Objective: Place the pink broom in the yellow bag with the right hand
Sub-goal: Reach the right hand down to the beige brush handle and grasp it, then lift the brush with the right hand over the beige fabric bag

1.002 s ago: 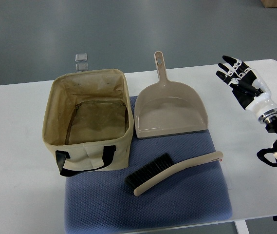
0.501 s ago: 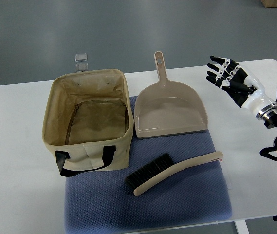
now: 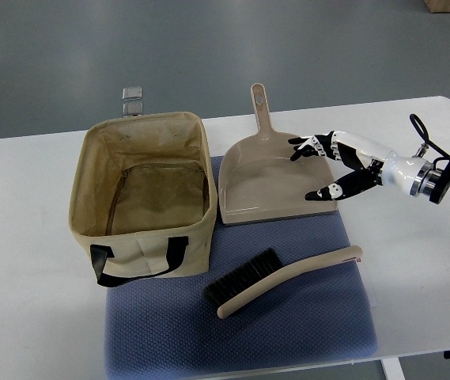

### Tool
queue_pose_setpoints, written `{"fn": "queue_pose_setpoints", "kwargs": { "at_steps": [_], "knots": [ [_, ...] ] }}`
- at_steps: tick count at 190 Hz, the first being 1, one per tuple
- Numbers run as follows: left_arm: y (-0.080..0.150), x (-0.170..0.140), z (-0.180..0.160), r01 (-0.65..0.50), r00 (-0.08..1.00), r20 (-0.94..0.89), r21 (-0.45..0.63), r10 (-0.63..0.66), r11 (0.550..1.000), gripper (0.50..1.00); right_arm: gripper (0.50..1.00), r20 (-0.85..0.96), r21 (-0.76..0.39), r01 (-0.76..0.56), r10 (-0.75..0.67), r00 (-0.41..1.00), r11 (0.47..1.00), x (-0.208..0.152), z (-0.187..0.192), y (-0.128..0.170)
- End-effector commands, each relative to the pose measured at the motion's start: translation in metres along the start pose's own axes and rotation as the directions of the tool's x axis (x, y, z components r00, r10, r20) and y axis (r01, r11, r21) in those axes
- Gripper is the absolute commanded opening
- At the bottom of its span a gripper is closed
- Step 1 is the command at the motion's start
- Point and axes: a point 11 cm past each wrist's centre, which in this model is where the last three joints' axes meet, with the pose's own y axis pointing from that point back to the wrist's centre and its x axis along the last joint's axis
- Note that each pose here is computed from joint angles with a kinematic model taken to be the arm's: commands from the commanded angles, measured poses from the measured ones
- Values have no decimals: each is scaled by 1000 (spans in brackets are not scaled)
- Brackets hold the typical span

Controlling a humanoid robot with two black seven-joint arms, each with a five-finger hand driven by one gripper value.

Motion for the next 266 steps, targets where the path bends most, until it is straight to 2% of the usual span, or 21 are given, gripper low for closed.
{"fn": "queue_pose_setpoints", "kwargs": {
  "at_steps": [1, 17, 69, 121, 143, 173, 188, 217, 228, 266],
  "knots": [
    [0, 0, 0, -1, 1000, 0, 0, 1, 1000, 1000, 921, -151, -21, 103, -104, 983, 995, -18, 1, -1],
    [0, 0, 0, 1, 1000, 0, 0, -1, 1000, 1000, 919, -225, -45, 164, -170, 959, 985, -31, 2, -3],
    [0, 0, 0, -1, 1000, 0, 0, 1, 1000, 1000, 919, -471, -113, 233, -259, 843, 966, -67, 17, -7],
    [0, 0, 0, -1, 1000, 0, 0, 1, 1000, 1000, 919, -578, -140, 257, -289, 763, 956, -83, 26, -6],
    [0, 0, 0, 1, 1000, 0, 0, -1, 1000, 1000, 905, -609, -143, 254, -287, 739, 957, -86, 30, -4],
    [0, 0, 0, 1, 1000, 0, 0, -1, 1000, 1000, 770, -637, -163, 259, -302, 709, 952, -87, 34, 0],
    [0, 0, 0, 1, 1000, 0, 0, -1, 1000, 1000, 719, -641, -166, 262, -306, 704, 951, -89, 35, 0],
    [0, 0, 0, 1, 1000, 0, 0, -1, 1000, 1000, 550, -657, -170, 264, -309, 688, 949, -90, 37, 1],
    [0, 0, 0, 1, 1000, 0, 0, -1, 1000, 1000, 503, -664, -160, 253, -294, 687, 954, -89, 36, 1],
    [0, 0, 0, 1, 1000, 0, 0, -1, 1000, 1000, 500, -694, -131, 204, -237, 680, 970, -80, 34, 4]
  ]
}}
